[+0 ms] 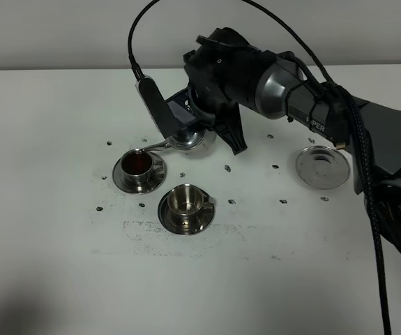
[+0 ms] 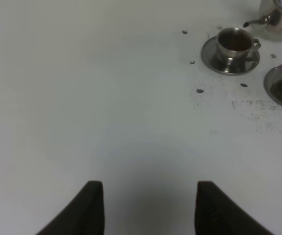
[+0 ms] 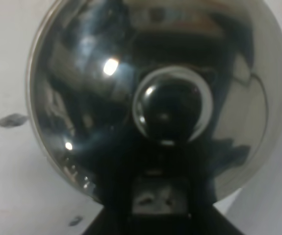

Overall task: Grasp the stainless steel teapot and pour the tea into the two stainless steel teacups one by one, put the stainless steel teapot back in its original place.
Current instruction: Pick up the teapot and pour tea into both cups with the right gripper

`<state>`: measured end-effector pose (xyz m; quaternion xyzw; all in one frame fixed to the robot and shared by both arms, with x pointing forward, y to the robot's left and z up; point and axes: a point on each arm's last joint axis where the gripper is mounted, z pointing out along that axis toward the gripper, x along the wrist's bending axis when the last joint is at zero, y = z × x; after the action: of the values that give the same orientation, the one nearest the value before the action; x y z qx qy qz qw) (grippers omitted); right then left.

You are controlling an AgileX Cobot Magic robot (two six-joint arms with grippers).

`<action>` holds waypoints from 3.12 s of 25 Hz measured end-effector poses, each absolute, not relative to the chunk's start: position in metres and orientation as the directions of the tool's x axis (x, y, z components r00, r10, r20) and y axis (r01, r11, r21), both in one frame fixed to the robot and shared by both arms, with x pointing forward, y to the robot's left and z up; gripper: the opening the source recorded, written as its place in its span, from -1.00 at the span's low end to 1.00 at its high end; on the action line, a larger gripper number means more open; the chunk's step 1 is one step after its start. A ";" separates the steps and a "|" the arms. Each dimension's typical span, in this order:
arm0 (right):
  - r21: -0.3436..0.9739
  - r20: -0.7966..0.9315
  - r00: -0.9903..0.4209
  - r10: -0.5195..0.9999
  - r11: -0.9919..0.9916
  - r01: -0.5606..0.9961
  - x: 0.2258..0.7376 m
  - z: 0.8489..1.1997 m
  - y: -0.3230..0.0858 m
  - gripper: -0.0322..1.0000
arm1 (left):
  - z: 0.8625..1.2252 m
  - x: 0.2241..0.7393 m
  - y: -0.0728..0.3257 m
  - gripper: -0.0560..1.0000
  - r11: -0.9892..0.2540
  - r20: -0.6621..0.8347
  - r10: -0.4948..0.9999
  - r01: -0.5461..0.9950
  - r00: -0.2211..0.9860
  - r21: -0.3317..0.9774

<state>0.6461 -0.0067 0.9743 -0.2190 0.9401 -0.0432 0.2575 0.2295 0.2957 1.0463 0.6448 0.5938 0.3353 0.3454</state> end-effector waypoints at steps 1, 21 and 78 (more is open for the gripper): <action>-0.172 -0.470 -0.781 -0.411 0.911 -0.376 0.645 0.980 -0.008 -0.54 | 1.046 0.229 0.296 -0.10 -0.056 0.022 0.997 0.534 0.070 0.844; 0.358 -0.109 -0.958 0.265 0.910 0.211 0.529 1.032 0.072 -0.54 | 1.046 0.229 0.296 -0.10 -0.056 0.022 0.997 0.534 0.070 0.844; 0.204 -0.191 -0.964 0.185 0.968 0.145 0.533 1.011 -0.059 -0.54 | 1.046 0.229 0.296 -0.10 -0.056 0.022 0.997 0.534 0.070 0.844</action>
<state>0.5332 -0.0585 1.0110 0.0838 0.9864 0.0946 0.1047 0.2295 0.2957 1.0463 0.6448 0.5938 0.3353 0.3454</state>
